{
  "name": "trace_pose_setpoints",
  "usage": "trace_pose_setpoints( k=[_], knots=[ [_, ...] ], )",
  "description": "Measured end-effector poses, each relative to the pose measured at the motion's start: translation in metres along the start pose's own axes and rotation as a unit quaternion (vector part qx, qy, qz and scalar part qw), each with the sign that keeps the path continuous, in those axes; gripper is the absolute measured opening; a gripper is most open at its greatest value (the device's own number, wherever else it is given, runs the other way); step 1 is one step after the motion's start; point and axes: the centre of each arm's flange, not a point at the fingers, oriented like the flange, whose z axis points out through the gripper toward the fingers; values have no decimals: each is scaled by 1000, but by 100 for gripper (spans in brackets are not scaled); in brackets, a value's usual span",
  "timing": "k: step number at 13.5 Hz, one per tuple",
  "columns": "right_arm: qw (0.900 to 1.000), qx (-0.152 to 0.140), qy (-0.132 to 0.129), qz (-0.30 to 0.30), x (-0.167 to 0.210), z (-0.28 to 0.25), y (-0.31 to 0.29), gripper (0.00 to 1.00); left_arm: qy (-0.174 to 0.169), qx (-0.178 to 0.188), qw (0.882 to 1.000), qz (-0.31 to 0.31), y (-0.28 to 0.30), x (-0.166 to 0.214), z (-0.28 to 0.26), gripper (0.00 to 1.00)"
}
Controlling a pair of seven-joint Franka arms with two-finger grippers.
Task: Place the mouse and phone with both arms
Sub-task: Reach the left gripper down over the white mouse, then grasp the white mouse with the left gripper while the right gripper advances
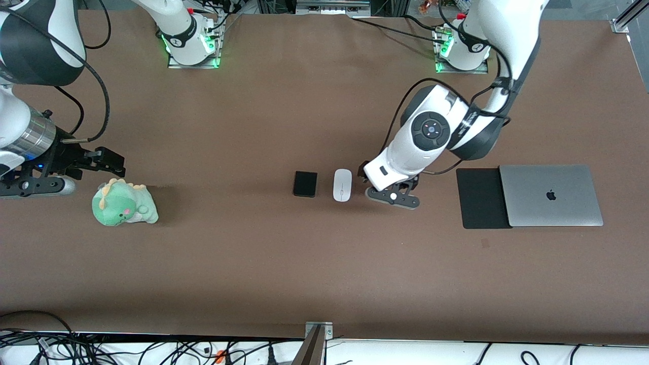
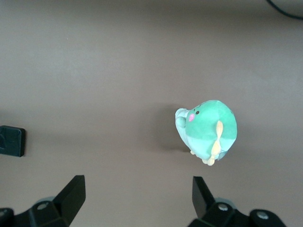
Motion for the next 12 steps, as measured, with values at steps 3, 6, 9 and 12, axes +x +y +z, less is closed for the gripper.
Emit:
trace_pose_setpoints(
  k=[3, 6, 9, 12],
  knots=[
    [1000, 0, -14, -3, -3, 4, -4, 100, 24, -23, 999, -16, 35, -3, 44, 100],
    [1000, 0, -28, -4, -4, 10, -5, 100, 24, -2, 1000, -9, 75, -24, 89, 100],
    [999, -1, -40, -4, -5, 16, -5, 100, 32, 39, 999, -3, 82, -34, 120, 100],
    [999, -1, -43, -4, -4, 20, -5, 100, 26, 47, 999, 10, 97, -47, 142, 100]
  ],
)
